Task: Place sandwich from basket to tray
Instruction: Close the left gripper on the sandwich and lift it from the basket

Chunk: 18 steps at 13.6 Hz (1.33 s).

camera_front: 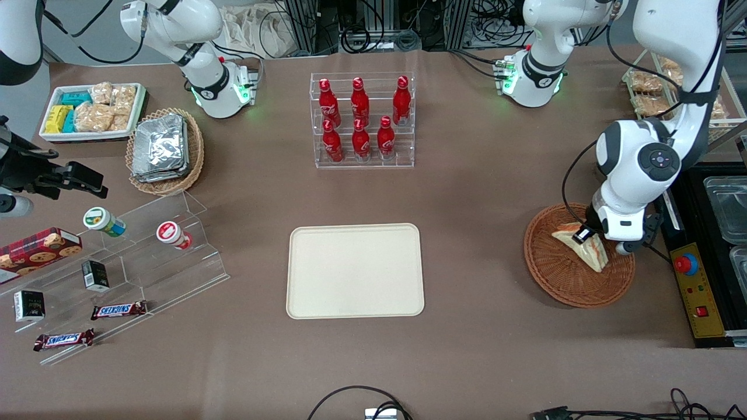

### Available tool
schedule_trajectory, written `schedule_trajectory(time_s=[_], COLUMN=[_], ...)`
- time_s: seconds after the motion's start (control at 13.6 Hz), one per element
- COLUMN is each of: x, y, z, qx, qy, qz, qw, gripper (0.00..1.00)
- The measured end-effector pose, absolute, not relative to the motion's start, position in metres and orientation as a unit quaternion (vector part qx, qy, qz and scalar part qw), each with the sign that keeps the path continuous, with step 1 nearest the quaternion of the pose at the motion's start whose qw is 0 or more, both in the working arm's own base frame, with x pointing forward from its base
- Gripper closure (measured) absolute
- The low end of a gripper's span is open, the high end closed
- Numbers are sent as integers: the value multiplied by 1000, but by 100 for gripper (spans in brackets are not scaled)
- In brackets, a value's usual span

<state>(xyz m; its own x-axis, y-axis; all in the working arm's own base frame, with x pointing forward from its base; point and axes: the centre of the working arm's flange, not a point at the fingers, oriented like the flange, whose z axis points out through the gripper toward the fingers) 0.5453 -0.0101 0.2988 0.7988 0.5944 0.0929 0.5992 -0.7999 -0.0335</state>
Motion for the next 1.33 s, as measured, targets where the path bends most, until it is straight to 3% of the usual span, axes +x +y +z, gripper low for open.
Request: schedule_trajectory(time_s=[0.22, 0.52, 1.33], x=[557, 571, 601], y=[-35, -76, -175], z=[340, 375, 467], qx=[-963, -979, -996], qy=[-264, -194, -71], qz=[-25, -42, -43], qw=[44, 36, 21], gripper=[82, 82, 82])
